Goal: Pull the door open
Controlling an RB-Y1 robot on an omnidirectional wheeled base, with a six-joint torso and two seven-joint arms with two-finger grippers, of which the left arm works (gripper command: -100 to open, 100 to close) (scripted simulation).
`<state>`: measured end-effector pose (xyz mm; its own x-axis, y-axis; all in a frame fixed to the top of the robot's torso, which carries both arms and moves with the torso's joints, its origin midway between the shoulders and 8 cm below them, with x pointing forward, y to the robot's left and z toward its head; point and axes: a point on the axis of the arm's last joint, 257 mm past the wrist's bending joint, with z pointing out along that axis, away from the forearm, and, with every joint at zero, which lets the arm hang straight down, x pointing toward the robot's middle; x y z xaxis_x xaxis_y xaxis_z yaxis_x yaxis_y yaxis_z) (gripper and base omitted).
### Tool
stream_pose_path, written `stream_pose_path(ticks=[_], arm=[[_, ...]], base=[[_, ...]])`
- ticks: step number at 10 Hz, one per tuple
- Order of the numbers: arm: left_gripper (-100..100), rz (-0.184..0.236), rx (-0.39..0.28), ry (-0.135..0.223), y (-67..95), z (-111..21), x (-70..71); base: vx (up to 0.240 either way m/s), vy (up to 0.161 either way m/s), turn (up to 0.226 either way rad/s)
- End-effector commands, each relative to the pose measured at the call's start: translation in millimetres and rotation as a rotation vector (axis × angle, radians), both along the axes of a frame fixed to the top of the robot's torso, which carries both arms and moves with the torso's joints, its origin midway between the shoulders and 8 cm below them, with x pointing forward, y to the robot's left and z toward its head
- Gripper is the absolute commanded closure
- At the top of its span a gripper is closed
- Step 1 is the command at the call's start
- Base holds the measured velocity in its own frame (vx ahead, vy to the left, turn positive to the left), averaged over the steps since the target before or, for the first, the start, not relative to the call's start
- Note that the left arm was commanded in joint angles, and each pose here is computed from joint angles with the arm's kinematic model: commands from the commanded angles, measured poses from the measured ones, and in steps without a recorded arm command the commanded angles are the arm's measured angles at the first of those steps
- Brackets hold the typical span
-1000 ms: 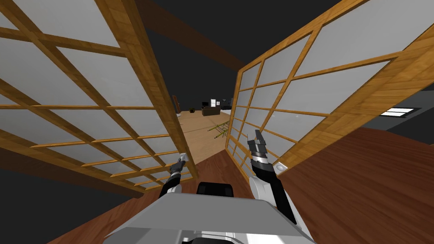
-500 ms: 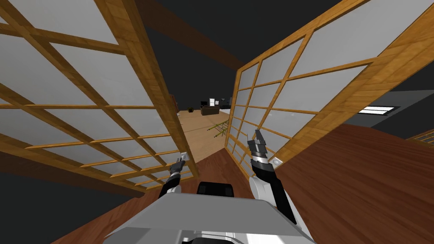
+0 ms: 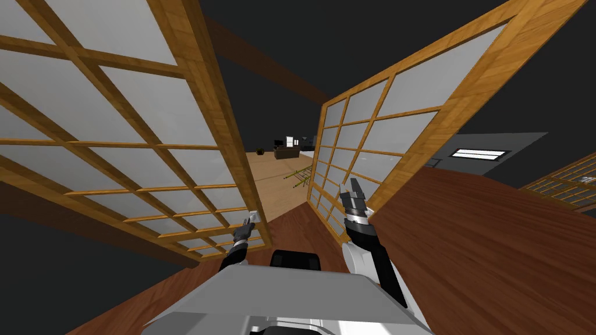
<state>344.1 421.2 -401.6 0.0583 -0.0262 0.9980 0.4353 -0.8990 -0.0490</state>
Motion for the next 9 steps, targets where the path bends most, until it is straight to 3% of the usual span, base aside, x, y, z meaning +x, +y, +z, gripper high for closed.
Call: stream_pose_path(ticks=[1,9], arm=[[-100,-0.034,-0.015,-0.019,-16.7,0.6,3.1],[-100,-0.082,-0.026,-0.052,-35.7,3.2,-3.3]], base=[[-0.093,0.016,-0.105],[-0.084,0.020,-0.053]])
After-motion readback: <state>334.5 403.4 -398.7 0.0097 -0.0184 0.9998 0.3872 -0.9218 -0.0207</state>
